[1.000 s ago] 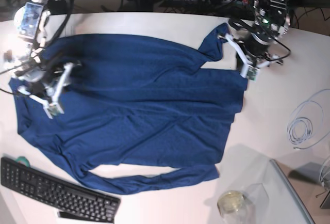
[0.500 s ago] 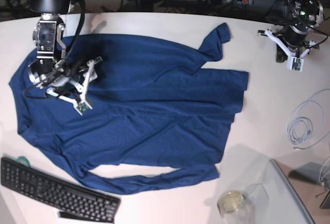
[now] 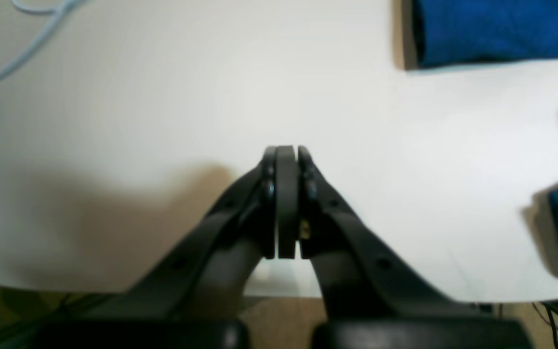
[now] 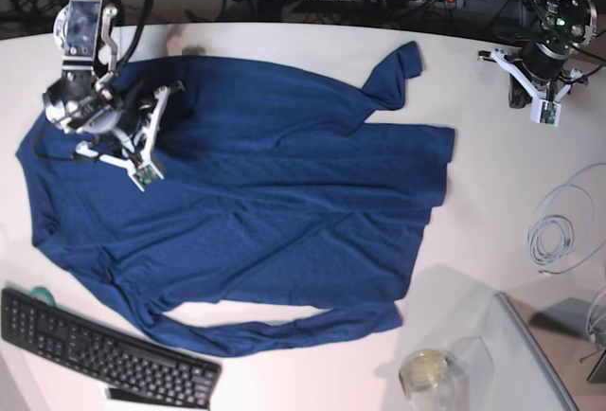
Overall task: Layout the t-shirt on the table in an organized manner, then fold the t-shirt properly
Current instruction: 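Grasp the shirt body with both grippers near its middle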
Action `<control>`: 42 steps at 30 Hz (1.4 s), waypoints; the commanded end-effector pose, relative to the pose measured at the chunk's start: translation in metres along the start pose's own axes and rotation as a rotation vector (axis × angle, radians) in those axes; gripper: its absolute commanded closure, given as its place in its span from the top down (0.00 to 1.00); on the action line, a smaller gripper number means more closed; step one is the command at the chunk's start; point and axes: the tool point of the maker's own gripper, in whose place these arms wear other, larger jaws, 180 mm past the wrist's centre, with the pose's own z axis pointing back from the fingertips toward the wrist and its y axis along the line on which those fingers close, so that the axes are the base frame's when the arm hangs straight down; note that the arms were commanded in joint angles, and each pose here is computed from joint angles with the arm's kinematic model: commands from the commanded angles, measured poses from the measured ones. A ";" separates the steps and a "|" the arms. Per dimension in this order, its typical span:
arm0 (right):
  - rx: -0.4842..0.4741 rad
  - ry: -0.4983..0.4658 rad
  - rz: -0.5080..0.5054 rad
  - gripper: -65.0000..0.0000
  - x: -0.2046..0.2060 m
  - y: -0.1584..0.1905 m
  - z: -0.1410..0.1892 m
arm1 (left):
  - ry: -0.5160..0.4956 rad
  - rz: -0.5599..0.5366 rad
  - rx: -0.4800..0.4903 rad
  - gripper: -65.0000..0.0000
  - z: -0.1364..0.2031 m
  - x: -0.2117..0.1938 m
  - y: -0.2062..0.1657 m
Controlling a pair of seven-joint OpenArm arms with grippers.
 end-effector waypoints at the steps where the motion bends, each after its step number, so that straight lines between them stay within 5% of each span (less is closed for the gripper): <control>1: -0.017 -0.032 0.006 0.01 0.008 -0.003 0.007 | -0.039 -0.002 0.016 0.00 0.000 0.013 0.008; 11: 0.038 -0.041 -0.039 0.03 0.004 0.016 0.010 | -0.052 0.014 -0.042 0.00 -0.015 0.021 -0.020; 19: 0.024 -0.070 -0.026 0.53 0.017 0.012 0.013 | -0.127 0.008 -0.135 0.00 -0.032 0.058 -0.064; 25: 0.072 -0.072 0.001 0.56 0.039 0.016 -0.008 | -0.155 0.042 -0.145 0.00 -0.054 0.083 -0.067; 30: 0.076 0.024 0.018 0.47 0.022 0.011 -0.028 | -0.100 0.100 -0.168 0.00 -0.078 0.072 -0.070; 34: 0.074 0.022 0.021 0.04 0.021 0.012 -0.027 | -0.053 0.125 -0.181 0.00 -0.088 0.057 -0.074; 35: 0.067 0.020 0.023 0.00 0.022 0.010 -0.025 | -0.051 0.129 -0.183 0.00 -0.089 0.058 -0.074; 42: 0.023 -0.015 0.046 0.00 0.020 0.016 0.001 | -0.036 0.136 -0.187 0.00 -0.091 0.052 -0.076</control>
